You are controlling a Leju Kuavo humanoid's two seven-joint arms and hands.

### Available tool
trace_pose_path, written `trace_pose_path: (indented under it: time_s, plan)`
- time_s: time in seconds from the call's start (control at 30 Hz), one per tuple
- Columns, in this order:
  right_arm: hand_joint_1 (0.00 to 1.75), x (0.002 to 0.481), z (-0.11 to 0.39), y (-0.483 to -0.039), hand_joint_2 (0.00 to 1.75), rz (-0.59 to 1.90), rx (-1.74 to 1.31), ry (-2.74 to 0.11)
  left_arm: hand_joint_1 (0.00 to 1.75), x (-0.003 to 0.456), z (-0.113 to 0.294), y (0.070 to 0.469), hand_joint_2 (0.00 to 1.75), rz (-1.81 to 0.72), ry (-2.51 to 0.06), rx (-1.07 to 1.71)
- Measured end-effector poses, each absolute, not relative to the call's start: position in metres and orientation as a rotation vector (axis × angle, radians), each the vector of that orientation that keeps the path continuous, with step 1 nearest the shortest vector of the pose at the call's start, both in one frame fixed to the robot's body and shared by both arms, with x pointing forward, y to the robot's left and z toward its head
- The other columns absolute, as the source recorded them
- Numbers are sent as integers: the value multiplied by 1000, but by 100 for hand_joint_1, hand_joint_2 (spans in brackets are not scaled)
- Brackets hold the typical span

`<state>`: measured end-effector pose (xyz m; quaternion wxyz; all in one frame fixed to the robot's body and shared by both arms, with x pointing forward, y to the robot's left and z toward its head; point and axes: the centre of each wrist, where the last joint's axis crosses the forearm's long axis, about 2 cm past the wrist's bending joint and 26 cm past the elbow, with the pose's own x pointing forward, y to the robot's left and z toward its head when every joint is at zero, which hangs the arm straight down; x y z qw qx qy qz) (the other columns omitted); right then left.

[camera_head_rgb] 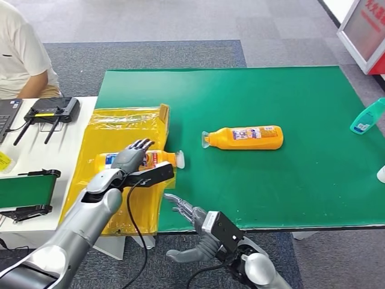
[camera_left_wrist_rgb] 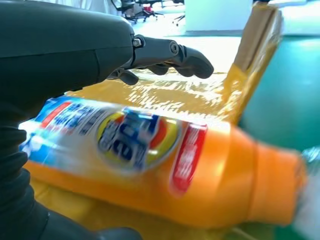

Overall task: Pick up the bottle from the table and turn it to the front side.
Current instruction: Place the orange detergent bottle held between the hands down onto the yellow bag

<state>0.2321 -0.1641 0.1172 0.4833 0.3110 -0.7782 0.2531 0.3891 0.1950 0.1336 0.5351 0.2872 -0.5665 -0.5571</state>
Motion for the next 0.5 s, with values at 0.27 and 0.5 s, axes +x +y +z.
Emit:
trace_pose_path:
  time_s: [0.27,0.5]
  plan:
    - [0,231,116,-167,175,613,729,-1897,0,385,150,188,175,-1272,-1451,663]
    - [0,228,114,-173,175,585,694,-1903,0,379,165,191,175,-1207,-1565,638]
